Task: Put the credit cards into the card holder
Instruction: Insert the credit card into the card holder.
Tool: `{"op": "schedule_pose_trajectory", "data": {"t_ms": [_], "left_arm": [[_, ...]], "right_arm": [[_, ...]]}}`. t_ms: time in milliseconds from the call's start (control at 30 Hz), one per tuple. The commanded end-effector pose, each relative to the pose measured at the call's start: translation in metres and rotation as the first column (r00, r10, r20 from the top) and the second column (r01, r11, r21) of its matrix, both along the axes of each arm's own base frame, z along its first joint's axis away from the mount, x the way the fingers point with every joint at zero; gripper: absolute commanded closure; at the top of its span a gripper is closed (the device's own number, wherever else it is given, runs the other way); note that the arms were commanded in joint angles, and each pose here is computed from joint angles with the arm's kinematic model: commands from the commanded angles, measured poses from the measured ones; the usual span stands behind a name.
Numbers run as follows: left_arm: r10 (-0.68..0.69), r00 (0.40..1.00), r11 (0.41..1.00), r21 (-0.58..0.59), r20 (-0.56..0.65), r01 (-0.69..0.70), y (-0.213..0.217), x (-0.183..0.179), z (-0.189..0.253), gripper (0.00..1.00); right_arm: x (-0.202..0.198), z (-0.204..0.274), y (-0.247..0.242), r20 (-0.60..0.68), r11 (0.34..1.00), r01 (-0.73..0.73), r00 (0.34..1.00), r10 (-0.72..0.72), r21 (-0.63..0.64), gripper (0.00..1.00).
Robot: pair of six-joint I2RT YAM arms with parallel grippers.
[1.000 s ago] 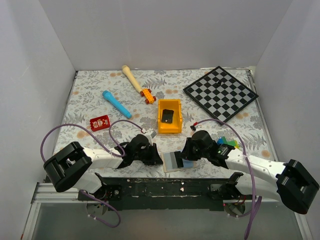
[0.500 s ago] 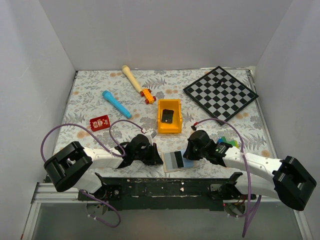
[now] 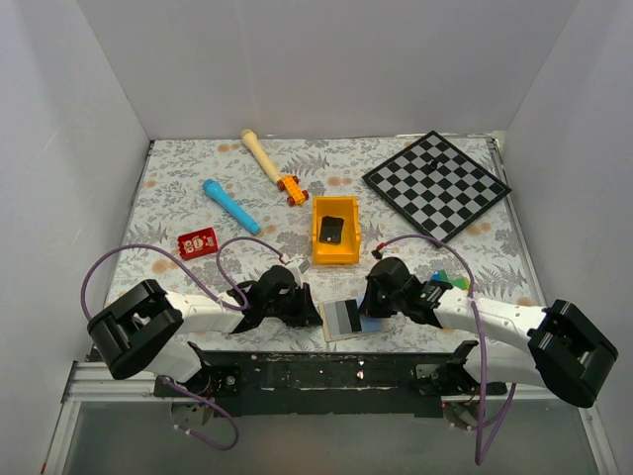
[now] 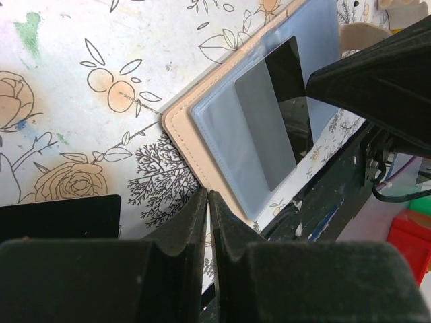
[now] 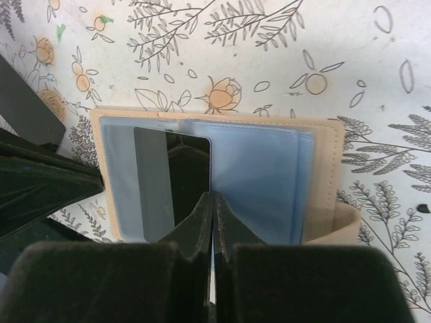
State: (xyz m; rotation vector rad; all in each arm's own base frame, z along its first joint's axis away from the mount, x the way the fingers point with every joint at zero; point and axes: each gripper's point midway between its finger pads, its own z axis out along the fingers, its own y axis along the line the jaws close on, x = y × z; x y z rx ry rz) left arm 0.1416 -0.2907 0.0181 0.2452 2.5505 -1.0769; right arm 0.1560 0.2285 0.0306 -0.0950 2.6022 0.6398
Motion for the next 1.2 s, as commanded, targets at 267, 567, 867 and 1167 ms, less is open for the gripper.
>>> {"op": "schedule_pose_trajectory", "data": {"t_ms": [267,567,867,1167], "left_arm": [[-0.025,1.000,0.998,0.050,-0.017,0.026,0.005,-0.007,-0.010,0.94],[-0.031,0.999,0.998,0.052,-0.021,0.032,0.004,-0.008,-0.011,0.95],[-0.032,0.999,0.998,0.053,-0.021,0.033,0.003,-0.007,-0.011,0.95],[-0.024,1.000,0.998,0.053,-0.018,0.025,0.006,-0.007,-0.010,0.95]], "right_arm": [[-0.003,0.010,0.033,0.016,0.993,-0.088,0.996,0.087,0.076,0.99],[-0.008,0.004,0.041,-0.010,0.989,-0.113,0.993,0.115,0.093,0.99],[-0.004,0.023,0.051,0.042,0.981,-0.130,0.991,0.125,0.141,0.99],[0.013,0.059,0.008,0.182,0.998,-0.003,0.983,-0.009,0.064,0.95]]}}
